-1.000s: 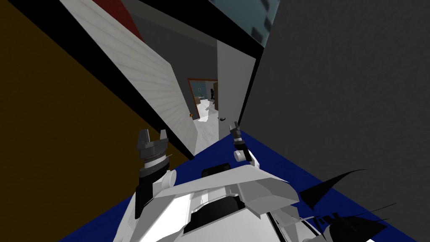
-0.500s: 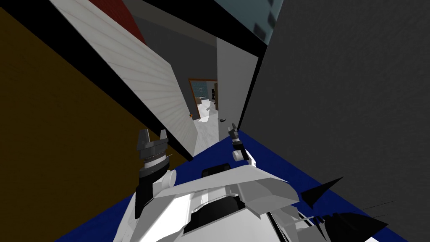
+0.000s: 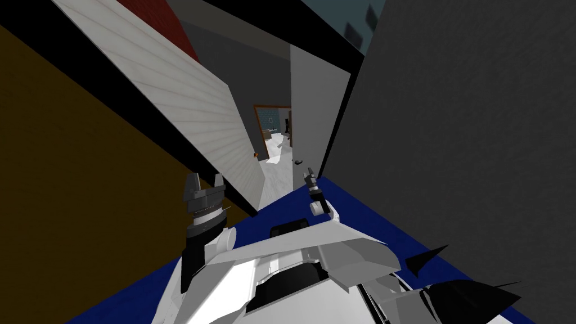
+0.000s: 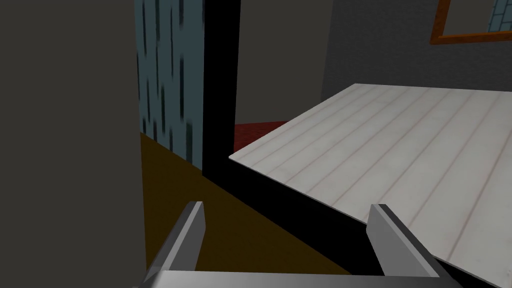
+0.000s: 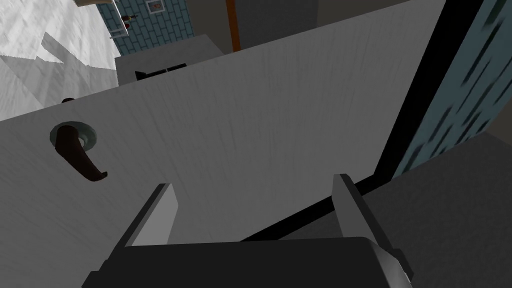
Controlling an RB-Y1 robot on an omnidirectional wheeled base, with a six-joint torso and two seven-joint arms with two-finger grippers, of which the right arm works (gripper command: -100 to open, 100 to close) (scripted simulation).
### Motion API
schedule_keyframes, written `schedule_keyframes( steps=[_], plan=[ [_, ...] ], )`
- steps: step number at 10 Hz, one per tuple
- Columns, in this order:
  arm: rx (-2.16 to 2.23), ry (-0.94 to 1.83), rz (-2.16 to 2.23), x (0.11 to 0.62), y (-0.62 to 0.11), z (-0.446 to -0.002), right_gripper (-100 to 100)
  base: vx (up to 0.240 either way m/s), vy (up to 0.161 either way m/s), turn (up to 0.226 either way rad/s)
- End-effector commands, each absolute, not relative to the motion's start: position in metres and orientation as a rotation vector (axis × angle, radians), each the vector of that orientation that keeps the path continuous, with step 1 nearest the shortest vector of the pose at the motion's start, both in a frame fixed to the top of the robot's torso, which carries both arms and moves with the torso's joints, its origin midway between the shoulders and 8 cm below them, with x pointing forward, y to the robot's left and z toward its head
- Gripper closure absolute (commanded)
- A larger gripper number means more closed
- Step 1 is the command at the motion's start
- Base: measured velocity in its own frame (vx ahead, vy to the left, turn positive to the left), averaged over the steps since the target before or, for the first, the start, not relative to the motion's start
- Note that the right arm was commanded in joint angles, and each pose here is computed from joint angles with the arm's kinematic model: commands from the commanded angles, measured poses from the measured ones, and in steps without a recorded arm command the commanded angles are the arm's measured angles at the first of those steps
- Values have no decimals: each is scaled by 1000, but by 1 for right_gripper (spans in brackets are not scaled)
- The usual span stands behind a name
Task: Push the door open
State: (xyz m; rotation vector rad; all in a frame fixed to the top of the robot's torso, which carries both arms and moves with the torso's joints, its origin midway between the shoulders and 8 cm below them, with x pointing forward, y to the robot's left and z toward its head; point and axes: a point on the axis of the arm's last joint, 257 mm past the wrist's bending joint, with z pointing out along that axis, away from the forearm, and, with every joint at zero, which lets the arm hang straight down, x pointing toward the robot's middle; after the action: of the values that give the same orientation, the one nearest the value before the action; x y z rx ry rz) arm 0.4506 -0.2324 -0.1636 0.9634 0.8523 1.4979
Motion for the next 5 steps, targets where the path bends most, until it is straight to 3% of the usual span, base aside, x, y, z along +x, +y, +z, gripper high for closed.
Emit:
schedule_keyframes(
  steps=[1,5],
  plan=[
    [977,880,1489,453,-231,-180,-100,72,-98,89],
    [1003,934,1472,462,-226,-210,-100,59,-76,51]
  ],
)
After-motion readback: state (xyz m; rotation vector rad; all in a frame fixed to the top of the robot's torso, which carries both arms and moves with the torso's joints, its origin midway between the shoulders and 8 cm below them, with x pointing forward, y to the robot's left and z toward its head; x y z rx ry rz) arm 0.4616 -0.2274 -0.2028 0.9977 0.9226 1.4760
